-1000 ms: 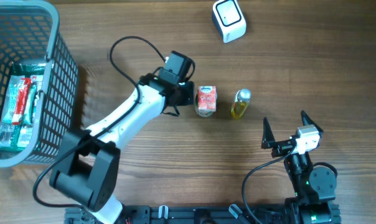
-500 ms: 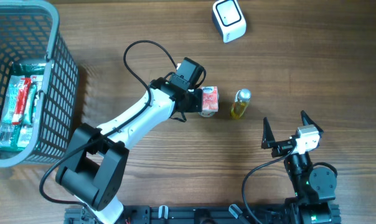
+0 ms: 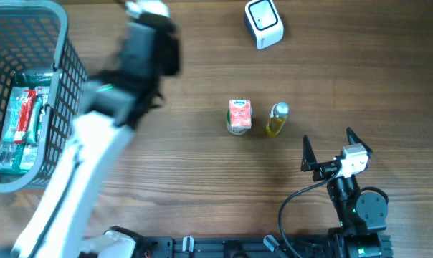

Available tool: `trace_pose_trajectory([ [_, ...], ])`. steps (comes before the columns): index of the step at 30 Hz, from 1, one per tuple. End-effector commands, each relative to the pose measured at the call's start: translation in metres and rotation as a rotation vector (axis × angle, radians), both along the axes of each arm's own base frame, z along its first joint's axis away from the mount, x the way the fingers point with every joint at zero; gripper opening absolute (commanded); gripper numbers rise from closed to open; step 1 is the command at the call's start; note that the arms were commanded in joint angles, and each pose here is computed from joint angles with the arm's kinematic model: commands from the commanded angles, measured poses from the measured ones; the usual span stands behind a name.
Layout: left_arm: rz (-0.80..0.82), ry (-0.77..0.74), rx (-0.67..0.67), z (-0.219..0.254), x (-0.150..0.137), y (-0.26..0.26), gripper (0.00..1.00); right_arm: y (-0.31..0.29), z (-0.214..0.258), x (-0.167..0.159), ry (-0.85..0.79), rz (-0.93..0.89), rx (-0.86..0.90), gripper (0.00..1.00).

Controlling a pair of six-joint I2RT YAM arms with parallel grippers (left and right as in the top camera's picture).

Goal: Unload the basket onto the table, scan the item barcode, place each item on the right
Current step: 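Release the Kleenex pack and move the left gripper back to the basket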

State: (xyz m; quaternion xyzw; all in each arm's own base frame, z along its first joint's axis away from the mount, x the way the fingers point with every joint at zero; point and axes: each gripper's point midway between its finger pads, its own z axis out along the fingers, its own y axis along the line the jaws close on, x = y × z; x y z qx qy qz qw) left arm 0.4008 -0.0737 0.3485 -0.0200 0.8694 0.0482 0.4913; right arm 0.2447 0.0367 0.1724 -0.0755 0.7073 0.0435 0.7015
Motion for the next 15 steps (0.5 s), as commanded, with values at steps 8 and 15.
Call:
trace_pose_trajectory([
  [8, 0.354, -0.314, 0.282, 0.135, -0.044, 0.195, 0.86, 0.003, 0.000, 0.000, 0.002, 0.017, 0.019, 1.00],
  [15, 0.510, -0.090, 0.334, 0.071, -0.030, 0.287, 0.87, 0.003, 0.000, 0.000, 0.002, 0.017, 0.020, 1.00],
])
